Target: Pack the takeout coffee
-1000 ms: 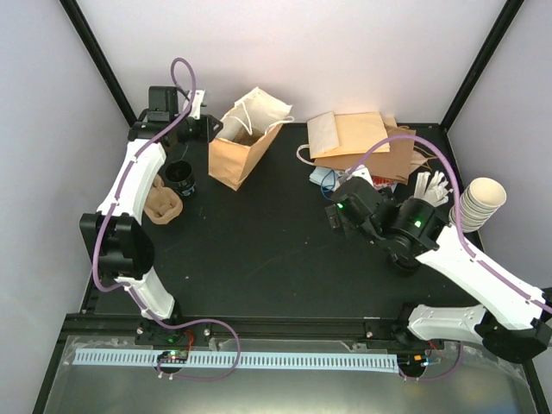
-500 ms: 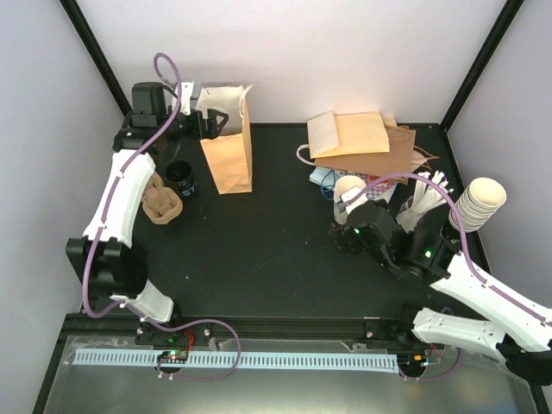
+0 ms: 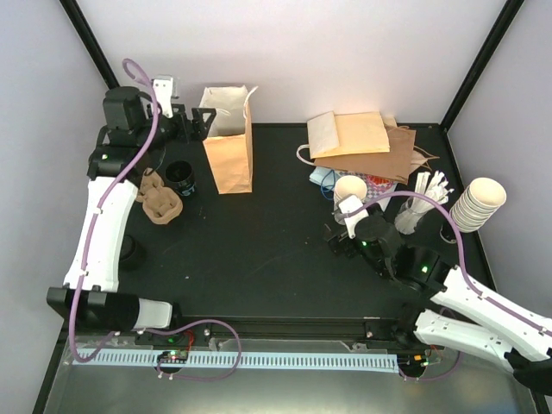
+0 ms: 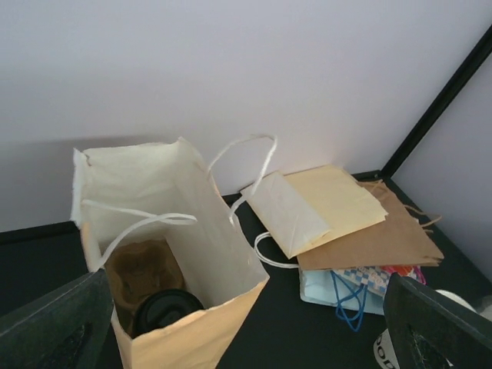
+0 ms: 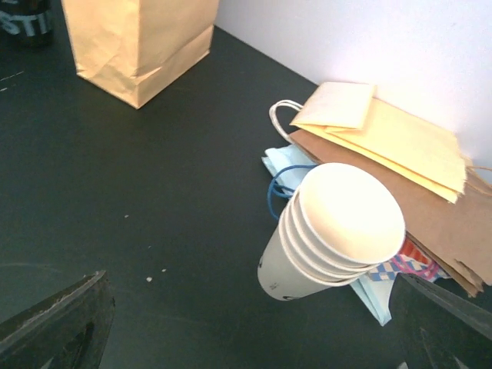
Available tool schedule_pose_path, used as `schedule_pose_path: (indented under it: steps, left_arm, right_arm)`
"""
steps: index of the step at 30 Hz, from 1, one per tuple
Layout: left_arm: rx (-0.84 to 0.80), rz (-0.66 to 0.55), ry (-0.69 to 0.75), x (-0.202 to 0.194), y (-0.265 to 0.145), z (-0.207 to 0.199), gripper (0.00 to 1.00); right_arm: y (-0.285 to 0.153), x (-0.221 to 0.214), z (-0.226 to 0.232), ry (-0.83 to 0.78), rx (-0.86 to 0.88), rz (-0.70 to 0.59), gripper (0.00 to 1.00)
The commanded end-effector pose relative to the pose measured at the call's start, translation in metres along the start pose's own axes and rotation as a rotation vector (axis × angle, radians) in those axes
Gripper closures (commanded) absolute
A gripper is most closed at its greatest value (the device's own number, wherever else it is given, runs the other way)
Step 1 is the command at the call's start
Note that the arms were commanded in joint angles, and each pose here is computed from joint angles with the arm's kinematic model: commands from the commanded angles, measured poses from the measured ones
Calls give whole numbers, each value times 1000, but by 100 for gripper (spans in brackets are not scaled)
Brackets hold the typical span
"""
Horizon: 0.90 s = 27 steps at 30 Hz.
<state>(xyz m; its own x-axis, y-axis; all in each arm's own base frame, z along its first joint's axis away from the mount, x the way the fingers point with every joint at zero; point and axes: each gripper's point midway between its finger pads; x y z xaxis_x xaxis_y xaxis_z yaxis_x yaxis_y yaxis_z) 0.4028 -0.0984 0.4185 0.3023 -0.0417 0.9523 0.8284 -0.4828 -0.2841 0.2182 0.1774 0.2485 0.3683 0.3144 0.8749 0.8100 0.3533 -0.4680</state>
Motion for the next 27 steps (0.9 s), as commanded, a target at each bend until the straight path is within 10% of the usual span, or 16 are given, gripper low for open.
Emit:
schedule_pose_path:
  steps: [1,15,27]
  left_arm:
    - [43,-16,-104,5,-30,-5,1]
    - [-153,216,-250,-109,-58,-56,1]
    - [-276,186,-316,-139,-67,-82,1]
  right_arm:
    - [-5,31,-17,136,-93,-108,0]
    - [31,34,-10,230,-84,339,8]
    - [50,47,-29,358,-164,385,14]
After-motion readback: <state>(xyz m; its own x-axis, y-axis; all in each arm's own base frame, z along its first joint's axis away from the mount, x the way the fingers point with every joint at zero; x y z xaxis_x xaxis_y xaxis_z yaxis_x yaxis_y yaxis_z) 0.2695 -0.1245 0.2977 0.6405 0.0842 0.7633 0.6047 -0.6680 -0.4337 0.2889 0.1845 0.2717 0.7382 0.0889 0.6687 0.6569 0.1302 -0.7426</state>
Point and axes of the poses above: each gripper's point midway between its finger pads, its own y axis out along the fingers, its own z axis along the line the jaws close on, x = y × z, and after that the axes turned 9 degrees about y, right-handed
